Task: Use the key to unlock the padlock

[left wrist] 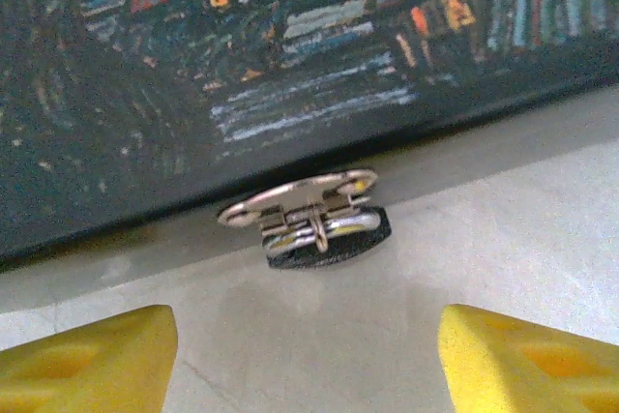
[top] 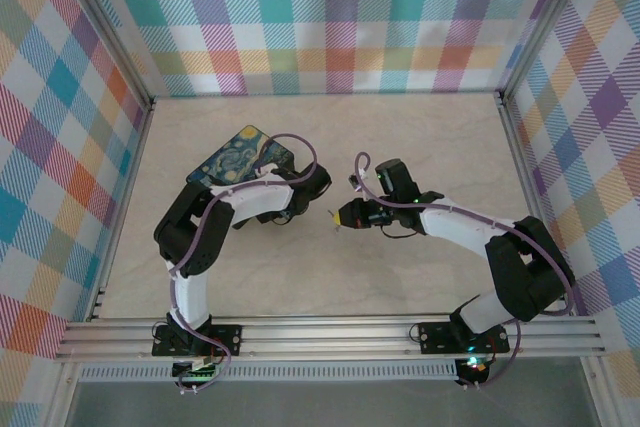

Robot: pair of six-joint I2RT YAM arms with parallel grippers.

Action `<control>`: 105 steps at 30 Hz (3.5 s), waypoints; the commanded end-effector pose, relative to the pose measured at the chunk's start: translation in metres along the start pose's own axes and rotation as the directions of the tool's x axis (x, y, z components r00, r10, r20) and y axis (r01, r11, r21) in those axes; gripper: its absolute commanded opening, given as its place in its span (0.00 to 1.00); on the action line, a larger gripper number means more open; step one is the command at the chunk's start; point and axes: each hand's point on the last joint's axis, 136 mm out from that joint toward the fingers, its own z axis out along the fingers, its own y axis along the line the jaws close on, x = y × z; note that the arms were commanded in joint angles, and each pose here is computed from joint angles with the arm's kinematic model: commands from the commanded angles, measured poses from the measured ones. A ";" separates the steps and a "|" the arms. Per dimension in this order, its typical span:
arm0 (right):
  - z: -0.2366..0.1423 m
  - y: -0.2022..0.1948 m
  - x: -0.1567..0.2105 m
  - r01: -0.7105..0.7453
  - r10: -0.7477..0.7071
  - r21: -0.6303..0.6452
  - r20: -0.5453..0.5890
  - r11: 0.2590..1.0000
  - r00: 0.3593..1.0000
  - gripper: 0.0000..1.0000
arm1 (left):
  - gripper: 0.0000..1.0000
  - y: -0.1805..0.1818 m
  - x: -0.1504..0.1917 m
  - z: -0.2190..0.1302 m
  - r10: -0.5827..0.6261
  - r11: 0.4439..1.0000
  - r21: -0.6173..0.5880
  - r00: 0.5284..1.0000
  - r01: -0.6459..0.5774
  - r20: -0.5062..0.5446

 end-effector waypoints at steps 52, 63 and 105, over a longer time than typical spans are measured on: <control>0.013 -0.013 -0.002 -0.006 0.004 -0.054 -0.041 0.999 0.999 0.00 | 0.10 0.021 -0.020 0.033 0.026 0.997 -0.077 0.988 -0.014 0.149; 0.007 -0.007 -0.001 -0.005 0.003 -0.058 -0.034 0.998 0.999 0.00 | 0.08 0.013 -0.014 -0.003 0.082 0.995 0.062 0.997 -0.082 0.014; -0.012 0.017 0.009 0.032 -0.032 -0.049 0.020 0.998 0.999 0.00 | 0.62 -0.014 0.009 -0.042 0.068 0.986 0.155 0.997 -0.060 -0.047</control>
